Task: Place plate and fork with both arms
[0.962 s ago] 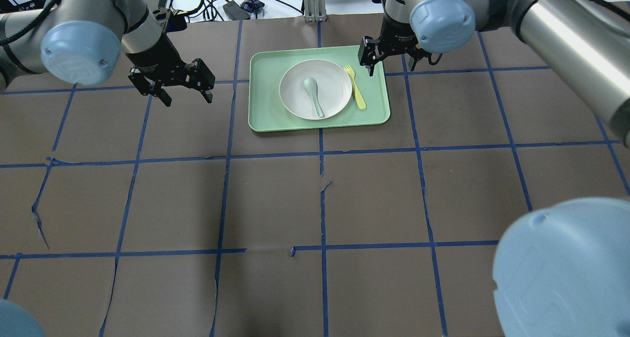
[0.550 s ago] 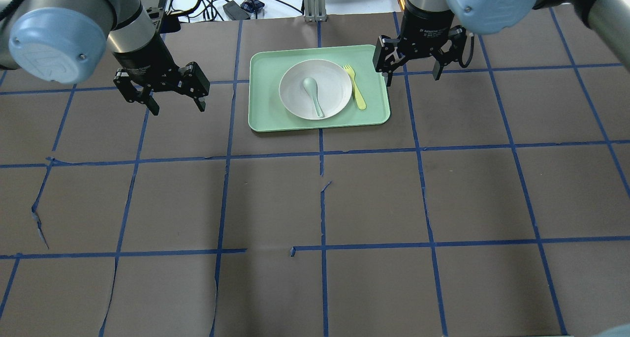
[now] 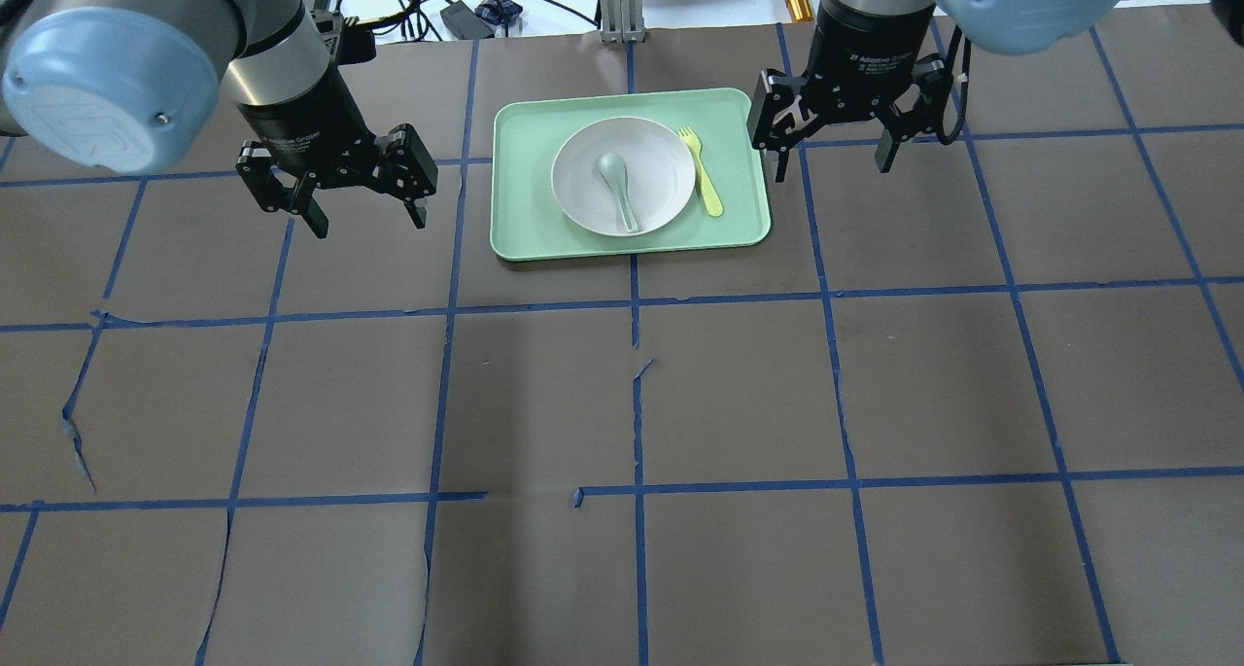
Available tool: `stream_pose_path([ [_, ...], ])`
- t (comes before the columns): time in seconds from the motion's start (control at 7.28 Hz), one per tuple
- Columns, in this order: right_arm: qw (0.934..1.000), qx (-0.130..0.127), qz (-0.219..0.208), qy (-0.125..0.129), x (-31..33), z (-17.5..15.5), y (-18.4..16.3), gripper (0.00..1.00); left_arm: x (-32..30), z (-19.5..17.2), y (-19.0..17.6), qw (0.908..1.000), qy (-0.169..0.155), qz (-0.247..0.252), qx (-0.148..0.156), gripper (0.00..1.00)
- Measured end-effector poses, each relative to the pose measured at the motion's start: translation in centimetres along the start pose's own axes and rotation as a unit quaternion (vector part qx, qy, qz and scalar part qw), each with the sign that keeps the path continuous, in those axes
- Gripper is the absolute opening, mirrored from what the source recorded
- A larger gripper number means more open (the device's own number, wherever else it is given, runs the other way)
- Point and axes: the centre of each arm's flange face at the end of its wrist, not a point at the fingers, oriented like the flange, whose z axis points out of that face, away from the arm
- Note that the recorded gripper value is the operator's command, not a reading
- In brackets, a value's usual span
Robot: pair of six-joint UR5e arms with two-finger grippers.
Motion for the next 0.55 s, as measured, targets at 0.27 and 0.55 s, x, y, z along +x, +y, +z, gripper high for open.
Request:
stream_pose_path([
  [0.27, 1.0, 0.003, 0.003, -0.002, -0.2, 0.0, 0.1, 1.0, -0.4, -1.0, 1.1, 0.9997, -0.024, 0.0, -0.008, 1.0],
  [0.55, 1.0, 0.003, 0.003, -0.002, -0.2, -0.1, 0.1, 1.0, -0.6, -1.6, 2.2, 0.9993, -0.033, -0.002, -0.019, 1.0],
])
